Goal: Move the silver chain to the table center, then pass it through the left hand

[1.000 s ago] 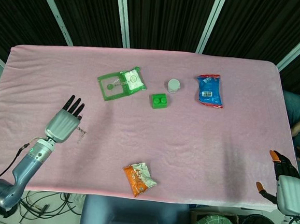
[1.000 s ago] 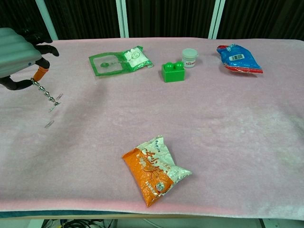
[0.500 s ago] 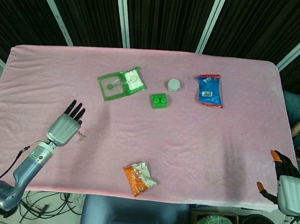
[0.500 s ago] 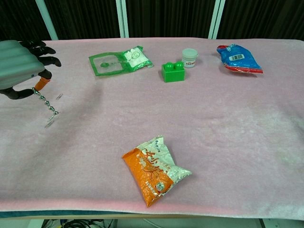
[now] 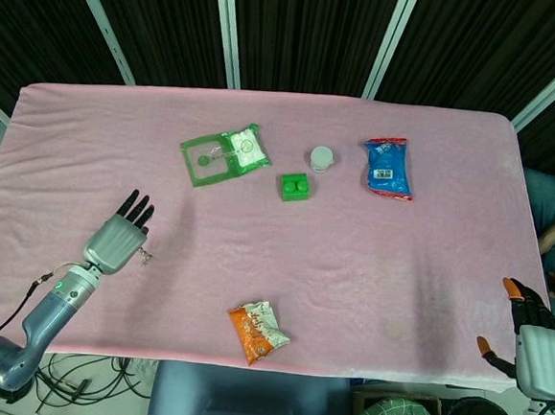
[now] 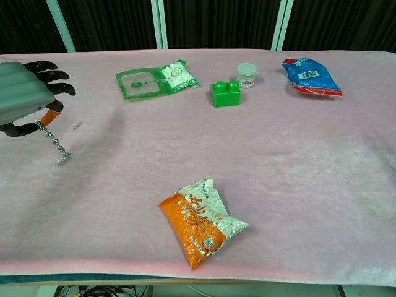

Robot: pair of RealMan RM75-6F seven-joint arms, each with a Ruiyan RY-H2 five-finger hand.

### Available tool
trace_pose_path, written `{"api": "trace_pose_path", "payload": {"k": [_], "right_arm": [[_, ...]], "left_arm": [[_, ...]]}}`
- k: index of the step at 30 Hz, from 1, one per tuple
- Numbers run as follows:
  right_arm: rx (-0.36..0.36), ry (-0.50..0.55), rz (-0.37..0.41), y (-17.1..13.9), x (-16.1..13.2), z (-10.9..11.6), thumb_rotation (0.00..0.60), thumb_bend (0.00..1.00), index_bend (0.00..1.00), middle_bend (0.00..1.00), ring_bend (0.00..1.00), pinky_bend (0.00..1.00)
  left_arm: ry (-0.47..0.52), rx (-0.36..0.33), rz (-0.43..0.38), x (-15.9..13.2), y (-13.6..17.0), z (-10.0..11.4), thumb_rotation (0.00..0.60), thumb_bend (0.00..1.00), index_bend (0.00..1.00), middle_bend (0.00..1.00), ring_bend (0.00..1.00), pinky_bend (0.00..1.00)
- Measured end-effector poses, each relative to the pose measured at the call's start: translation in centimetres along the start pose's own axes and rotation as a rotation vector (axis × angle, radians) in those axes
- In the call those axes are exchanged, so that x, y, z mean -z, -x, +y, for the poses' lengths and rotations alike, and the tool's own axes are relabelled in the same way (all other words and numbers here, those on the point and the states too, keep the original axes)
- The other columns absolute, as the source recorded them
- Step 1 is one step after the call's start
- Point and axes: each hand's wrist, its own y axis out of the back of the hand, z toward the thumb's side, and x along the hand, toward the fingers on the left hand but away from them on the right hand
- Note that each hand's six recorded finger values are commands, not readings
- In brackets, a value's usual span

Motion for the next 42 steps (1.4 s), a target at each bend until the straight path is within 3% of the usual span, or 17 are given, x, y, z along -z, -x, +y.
{"api": "trace_pose_path", "payload": {"k": [11, 24, 34, 42], "right_arm": [[0.004, 0.003, 0.0, 0.0, 0.0, 0.1, 0.6, 0.15, 0.05, 0.07, 0.09, 0.21], [0.004, 0.005, 0.0, 0.0, -0.1, 0.1, 0.6, 0.15, 0.05, 0.07, 0.09, 0.21], [-0.004, 0.0, -0.004, 0.0, 0.0, 0.0, 0.6, 0.15, 0.05, 0.07, 0.09, 0.21], [-0.005, -0.008, -0.004, 0.0, 0.0, -0.1, 0.6, 0.15, 0.05, 0.07, 0.09, 0.21]], "left_arm": [[-0.018, 0.01, 0.0, -0.1, -0.2, -0.5, 0.6, 0.42, 0.61, 0.14, 0.0, 0.0], [-0.037, 0.001, 0.062, 2.5, -0.8, -0.1, 0.6, 0.42, 0.61, 0.14, 0.0, 0.0], [-0.05, 0.002, 0.12, 5.0, -4.0, 0.3, 0.6, 0.42, 0.61, 0.14, 0.0, 0.0], [-0.058, 0.009, 0.135, 5.1, -6.6, 0.3, 0.6, 0.42, 0.61, 0.14, 0.0, 0.0]]}}
